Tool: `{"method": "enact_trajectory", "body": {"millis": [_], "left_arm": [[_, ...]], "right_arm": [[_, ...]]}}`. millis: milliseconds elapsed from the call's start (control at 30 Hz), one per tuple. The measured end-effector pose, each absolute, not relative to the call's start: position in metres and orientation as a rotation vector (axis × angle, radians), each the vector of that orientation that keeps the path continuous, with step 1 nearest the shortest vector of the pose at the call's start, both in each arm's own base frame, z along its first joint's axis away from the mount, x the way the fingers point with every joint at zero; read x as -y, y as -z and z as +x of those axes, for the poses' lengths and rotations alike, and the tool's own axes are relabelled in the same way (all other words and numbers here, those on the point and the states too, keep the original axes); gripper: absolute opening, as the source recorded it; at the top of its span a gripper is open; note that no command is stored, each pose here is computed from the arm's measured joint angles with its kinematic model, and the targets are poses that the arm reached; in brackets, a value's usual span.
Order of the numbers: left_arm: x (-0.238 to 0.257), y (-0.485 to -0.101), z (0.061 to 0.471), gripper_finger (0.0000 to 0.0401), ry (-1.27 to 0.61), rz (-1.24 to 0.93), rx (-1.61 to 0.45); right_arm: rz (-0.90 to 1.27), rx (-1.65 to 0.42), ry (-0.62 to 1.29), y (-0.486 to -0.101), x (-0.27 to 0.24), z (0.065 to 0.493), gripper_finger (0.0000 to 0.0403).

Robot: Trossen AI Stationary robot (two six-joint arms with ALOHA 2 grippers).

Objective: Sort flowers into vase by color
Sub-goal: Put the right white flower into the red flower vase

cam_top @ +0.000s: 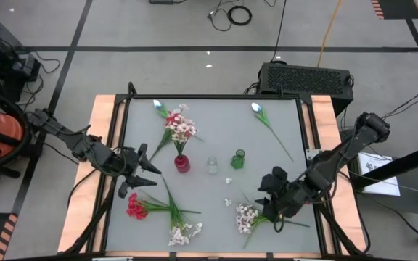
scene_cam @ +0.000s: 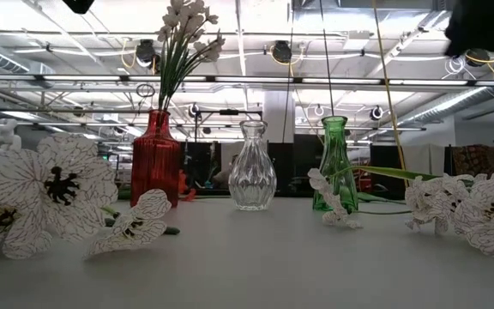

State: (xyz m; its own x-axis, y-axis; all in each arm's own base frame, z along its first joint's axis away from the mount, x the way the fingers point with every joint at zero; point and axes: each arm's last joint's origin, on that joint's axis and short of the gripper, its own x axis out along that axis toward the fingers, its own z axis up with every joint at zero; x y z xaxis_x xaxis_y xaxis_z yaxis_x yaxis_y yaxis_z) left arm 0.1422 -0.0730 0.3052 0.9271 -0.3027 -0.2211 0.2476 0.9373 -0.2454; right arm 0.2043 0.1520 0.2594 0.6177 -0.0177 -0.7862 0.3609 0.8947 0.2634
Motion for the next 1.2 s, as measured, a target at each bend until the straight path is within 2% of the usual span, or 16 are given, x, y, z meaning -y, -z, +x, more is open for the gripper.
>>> {"method": "enact_trajectory", "body": {"millis": [133,500,633,800,1033,1133,1200], "left_arm": [[0.080,-0.305,0.149,0.0192,0.292,-0.202,-0.289],[0.088,-0.309,0.160,0.0192,0.305,-0.138,-0.310],[0.087,-0.309,0.160,0.0192,0.286,-0.120,-0.302],[0.087,-0.309,0.160,0.0192,0.280,-0.119,-0.299],[0.086,-0.310,0.161,0.0192,0.253,-0.109,-0.291],[0.086,-0.310,0.161,0.0192,0.254,-0.098,-0.290],[0.086,-0.310,0.161,0.0192,0.256,-0.088,-0.287]], "right_arm": [[0.385,-0.987,0.268,-0.243,-0.155,0.207,0.0212],[0.436,-1.300,0.137,-0.210,-0.199,0.189,0.0212],[0.376,-1.299,0.122,-0.200,-0.215,0.180,0.0212],[0.323,-1.267,0.196,-0.185,-0.220,0.182,0.0212],[0.200,-1.328,0.209,-0.157,-0.225,0.189,0.0210],[0.196,-1.340,0.214,-0.154,-0.224,0.190,0.0190],[0.200,-1.347,0.212,-0.154,-0.223,0.191,0.0159]]}}
